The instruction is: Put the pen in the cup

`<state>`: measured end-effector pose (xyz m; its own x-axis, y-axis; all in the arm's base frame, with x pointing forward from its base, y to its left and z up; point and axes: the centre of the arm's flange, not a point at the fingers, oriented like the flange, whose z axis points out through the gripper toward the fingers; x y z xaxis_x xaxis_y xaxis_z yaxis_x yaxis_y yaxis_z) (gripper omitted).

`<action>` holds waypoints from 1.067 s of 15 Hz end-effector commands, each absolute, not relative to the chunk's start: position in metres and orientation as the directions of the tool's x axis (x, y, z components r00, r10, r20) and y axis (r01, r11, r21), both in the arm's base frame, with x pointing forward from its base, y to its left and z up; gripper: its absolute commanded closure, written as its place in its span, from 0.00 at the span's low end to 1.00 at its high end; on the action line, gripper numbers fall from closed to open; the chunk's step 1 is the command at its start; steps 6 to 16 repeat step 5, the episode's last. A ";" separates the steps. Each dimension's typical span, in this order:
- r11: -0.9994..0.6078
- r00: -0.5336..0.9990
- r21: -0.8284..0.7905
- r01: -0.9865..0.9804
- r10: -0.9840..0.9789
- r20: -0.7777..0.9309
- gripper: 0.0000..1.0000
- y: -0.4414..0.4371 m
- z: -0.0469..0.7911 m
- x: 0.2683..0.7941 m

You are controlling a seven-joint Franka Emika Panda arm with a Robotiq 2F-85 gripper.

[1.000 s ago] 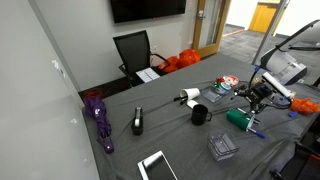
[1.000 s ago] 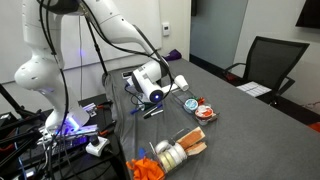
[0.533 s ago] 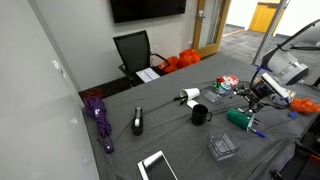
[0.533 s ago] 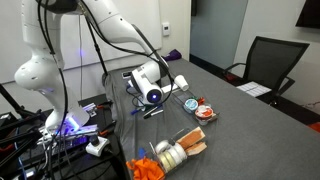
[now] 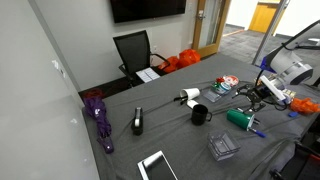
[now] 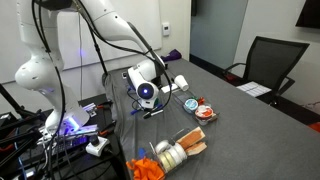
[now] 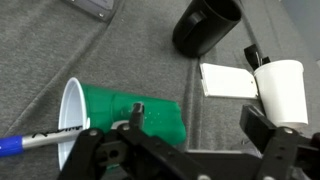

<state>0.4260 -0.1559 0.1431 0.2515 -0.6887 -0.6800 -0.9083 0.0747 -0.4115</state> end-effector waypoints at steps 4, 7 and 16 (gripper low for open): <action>0.130 0.158 -0.401 -0.907 -0.777 -0.610 0.00 -0.151 0.153 0.413; 0.136 0.161 -0.403 -0.905 -0.768 -0.620 0.00 -0.150 0.153 0.413; 0.136 0.161 -0.403 -0.905 -0.768 -0.620 0.00 -0.150 0.153 0.413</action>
